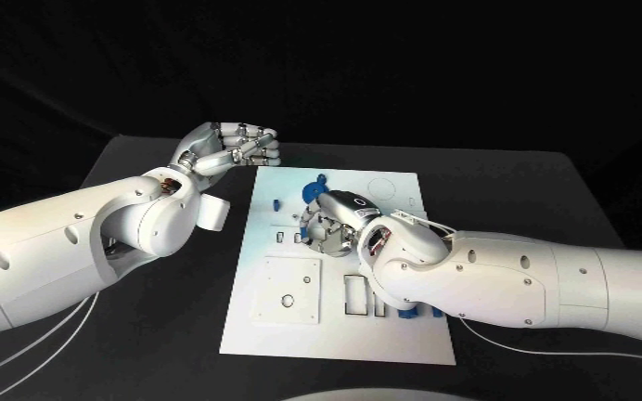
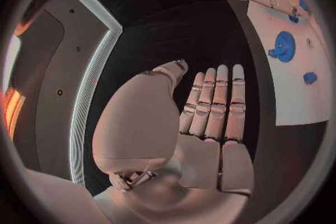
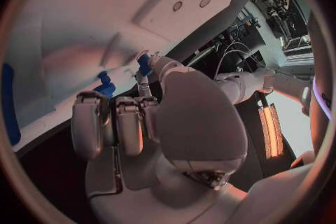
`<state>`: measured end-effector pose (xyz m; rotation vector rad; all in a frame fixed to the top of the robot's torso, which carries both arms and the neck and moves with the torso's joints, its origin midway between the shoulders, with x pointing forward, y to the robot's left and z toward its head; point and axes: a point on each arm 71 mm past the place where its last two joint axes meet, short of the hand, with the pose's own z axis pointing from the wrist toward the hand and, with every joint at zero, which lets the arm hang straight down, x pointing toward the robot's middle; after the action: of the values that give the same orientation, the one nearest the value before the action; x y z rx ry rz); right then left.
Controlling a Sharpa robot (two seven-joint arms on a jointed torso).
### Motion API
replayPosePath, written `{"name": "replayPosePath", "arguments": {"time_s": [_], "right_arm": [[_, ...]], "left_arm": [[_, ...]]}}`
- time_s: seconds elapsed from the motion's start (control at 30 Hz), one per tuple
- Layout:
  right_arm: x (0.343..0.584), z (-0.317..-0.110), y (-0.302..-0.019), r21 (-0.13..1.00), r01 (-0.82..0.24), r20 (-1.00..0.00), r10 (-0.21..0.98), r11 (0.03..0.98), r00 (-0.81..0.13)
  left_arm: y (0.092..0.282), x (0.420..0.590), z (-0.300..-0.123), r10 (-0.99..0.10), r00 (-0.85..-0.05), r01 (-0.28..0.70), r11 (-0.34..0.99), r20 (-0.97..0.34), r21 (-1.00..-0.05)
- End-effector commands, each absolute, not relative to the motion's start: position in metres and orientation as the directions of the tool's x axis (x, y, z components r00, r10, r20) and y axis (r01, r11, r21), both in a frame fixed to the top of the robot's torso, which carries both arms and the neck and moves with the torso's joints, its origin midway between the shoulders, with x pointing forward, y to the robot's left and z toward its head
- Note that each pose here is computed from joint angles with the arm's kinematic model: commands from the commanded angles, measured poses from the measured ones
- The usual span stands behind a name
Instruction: Assemble the parts on the task board
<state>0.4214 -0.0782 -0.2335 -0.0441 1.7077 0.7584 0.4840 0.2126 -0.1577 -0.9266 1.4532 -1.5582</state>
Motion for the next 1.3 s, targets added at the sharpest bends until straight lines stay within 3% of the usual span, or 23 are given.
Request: {"name": "replayPosePath", "arguments": {"time_s": [0.03,1.3], "right_arm": [[0.4212,-0.2345,-0.0784,0.421,-0.429,-0.903,0.326,0.799,-0.278],[0.4216,-0.2377,-0.0788,0.41,-0.426,-0.907,0.313,0.806,-0.281]], "left_arm": [[0.2108,0.483,-0.1568,-0.901,-0.433,0.068,-0.037,0.004,-0.997],[0.2131,0.4827,-0.1571,-0.902,-0.432,0.063,-0.034,0.003,-0.997]]}}
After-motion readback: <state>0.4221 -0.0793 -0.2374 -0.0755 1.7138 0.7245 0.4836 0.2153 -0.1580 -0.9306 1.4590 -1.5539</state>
